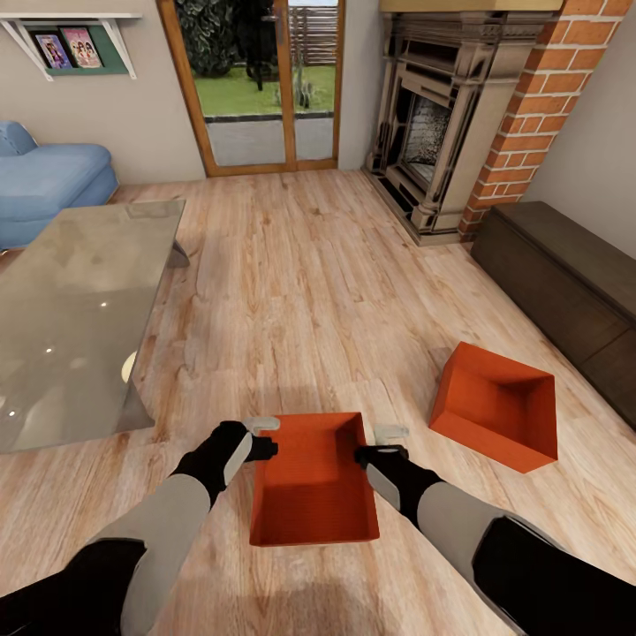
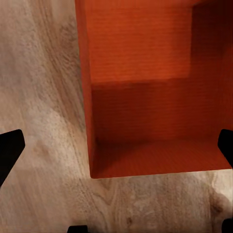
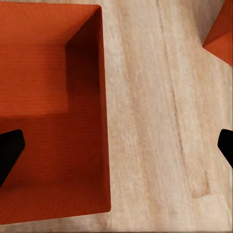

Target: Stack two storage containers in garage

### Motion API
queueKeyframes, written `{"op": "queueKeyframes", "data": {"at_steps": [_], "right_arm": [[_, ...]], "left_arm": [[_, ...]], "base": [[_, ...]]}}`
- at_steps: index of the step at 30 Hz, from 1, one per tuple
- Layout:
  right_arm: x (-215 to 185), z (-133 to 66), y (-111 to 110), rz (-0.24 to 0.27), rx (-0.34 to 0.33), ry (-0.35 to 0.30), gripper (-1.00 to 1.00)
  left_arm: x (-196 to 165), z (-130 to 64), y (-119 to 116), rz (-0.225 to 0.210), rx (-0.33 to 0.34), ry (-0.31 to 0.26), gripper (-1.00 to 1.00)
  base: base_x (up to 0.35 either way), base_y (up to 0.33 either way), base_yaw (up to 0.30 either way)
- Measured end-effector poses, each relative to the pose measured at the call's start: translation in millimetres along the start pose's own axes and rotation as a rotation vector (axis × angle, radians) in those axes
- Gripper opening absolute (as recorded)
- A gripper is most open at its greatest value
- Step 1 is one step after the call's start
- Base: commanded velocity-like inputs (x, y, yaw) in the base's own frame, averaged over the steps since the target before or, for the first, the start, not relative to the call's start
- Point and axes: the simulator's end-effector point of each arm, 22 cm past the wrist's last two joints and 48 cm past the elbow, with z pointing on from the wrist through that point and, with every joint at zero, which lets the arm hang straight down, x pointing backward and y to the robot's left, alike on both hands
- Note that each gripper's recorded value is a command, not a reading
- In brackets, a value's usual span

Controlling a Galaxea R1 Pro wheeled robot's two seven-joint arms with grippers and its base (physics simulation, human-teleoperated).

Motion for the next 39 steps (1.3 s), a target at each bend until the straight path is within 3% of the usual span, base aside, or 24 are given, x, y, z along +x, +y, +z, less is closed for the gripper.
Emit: {"op": "queueKeyframes", "data": {"at_steps": [6, 12, 14, 22, 29, 39], "right_arm": [[3, 0.8, -2, 0.001, 0.006, 0.006, 1.0], [16, -0.6, 6, -0.004, 0.002, 0.038, 1.0], [30, 0.6, 2, -0.013, 0.015, 0.069, 1.0], [51, 1.6, 1, -0.016, 0.012, 0.103, 1.0], [75, 4.1, -21, -0.029, 0.057, 0.156, 1.0], [77, 4.3, -23, -0.028, 0.063, 0.159, 1.0]], "left_arm": [[11, 7.1, 0, -0.007, 0.001, 0.004, 1.0], [48, 24.1, 7, -0.015, -0.009, 0.031, 1.0], [51, 26.1, 7, -0.068, 0.007, 0.029, 1.0], [40, 26.5, 5, -0.092, 0.015, -0.027, 1.0], [38, 26.5, 6, -0.095, 0.014, -0.032, 1.0], [39, 26.3, -2, -0.089, 0.031, -0.032, 1.0]], "base": [[0.0, 0.0, 0.0], [0.0, 0.0, 0.0], [0.0, 0.0, 0.0], [0.0, 0.0, 0.0], [0.0, 0.0, 0.0], [0.0, 0.0, 0.0]]}}
